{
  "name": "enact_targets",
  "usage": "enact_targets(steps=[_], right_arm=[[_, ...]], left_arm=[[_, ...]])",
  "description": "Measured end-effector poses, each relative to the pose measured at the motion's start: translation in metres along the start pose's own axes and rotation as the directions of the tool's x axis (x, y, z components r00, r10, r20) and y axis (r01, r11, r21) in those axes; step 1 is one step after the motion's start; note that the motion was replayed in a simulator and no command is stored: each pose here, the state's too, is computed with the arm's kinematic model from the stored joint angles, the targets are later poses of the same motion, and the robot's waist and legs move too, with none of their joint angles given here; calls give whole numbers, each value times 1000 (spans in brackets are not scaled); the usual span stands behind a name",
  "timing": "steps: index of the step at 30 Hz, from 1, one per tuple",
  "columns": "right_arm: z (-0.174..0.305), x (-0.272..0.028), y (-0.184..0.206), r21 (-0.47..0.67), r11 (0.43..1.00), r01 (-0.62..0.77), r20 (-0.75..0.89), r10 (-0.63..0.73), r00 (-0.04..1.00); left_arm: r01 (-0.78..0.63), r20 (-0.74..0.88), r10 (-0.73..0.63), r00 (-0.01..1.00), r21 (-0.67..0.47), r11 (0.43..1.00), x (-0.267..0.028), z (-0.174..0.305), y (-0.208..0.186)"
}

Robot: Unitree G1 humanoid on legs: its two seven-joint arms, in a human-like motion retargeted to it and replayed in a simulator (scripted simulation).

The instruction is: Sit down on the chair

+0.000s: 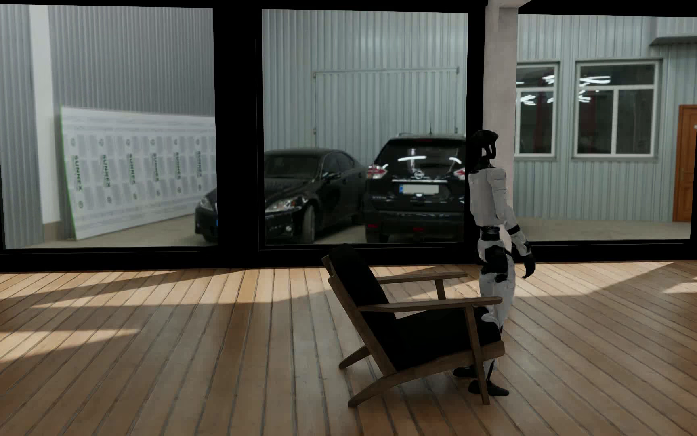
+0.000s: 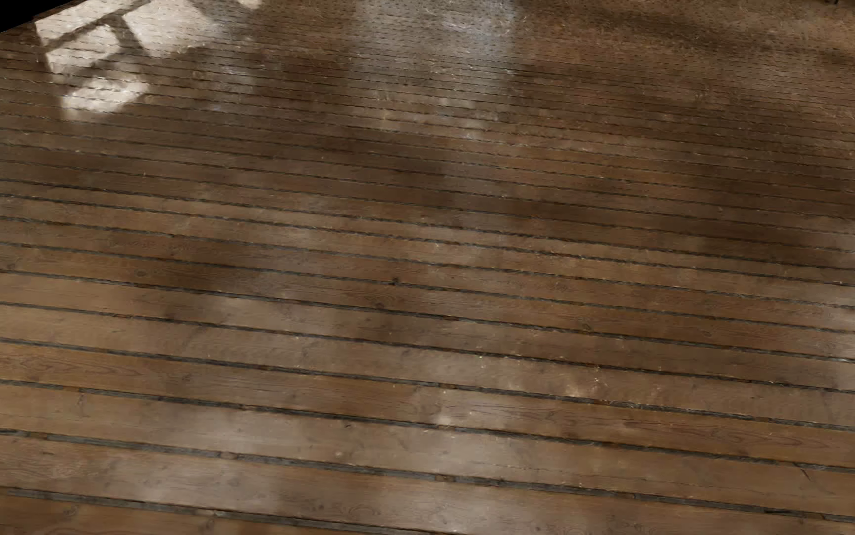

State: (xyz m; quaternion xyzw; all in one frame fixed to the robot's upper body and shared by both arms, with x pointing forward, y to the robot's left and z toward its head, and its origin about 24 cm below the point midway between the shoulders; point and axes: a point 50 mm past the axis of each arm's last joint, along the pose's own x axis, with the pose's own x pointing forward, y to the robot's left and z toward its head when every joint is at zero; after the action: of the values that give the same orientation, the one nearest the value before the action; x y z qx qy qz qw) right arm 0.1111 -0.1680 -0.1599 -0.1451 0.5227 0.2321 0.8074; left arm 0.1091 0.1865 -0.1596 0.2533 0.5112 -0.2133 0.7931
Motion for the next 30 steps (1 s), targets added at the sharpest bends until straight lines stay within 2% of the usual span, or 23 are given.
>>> enact_targets(steps=[2, 4, 6, 9, 11, 16, 21, 24, 26, 30], right_arm=[[7, -2, -13, -45, 998, 45, 14, -44, 999], [11, -9, -35, -124, 992, 34, 28, -31, 999], [4, -15, -51, -181, 981, 75, 1, -76, 997], [-25, -21, -65, -71, 967, 243, -100, -249, 963], [-41, -25, -65, -2, 950, 314, -174, -309, 935], [-38, -21, -51, -48, 976, 213, -120, -218, 969], [-22, -10, -27, -32, 991, 128, -70, -130, 989], [-4, -5, -25, -29, 996, 84, -33, -85, 996], [17, -3, -28, -87, 994, 65, 17, -64, 998], [68, -2, -38, -274, 958, 83, 133, -48, 990]], left_arm=[[-44, -19, 45, 999, 44, 998, -4, -2, 25], [-55, 10, 54, 998, 168, 984, -11, -3, 49], [-91, -42, 100, 994, 179, 980, -16, -18, 65], [-205, -175, 218, 960, 85, 975, -23, -48, 73], [-236, -222, 245, 944, 67, 970, -25, -59, 71], [-154, -149, 165, 975, 82, 985, -19, -48, 52], [-58, -70, 64, 996, 83, 995, -6, -18, 23], [-25, -6, 26, 1000, 111, 993, -2, 4, 22], [-2, 33, -3, 999, 165, 986, -1, 21, 32], [-3, 141, -50, 989, 353, 936, -3, 65, 50]])
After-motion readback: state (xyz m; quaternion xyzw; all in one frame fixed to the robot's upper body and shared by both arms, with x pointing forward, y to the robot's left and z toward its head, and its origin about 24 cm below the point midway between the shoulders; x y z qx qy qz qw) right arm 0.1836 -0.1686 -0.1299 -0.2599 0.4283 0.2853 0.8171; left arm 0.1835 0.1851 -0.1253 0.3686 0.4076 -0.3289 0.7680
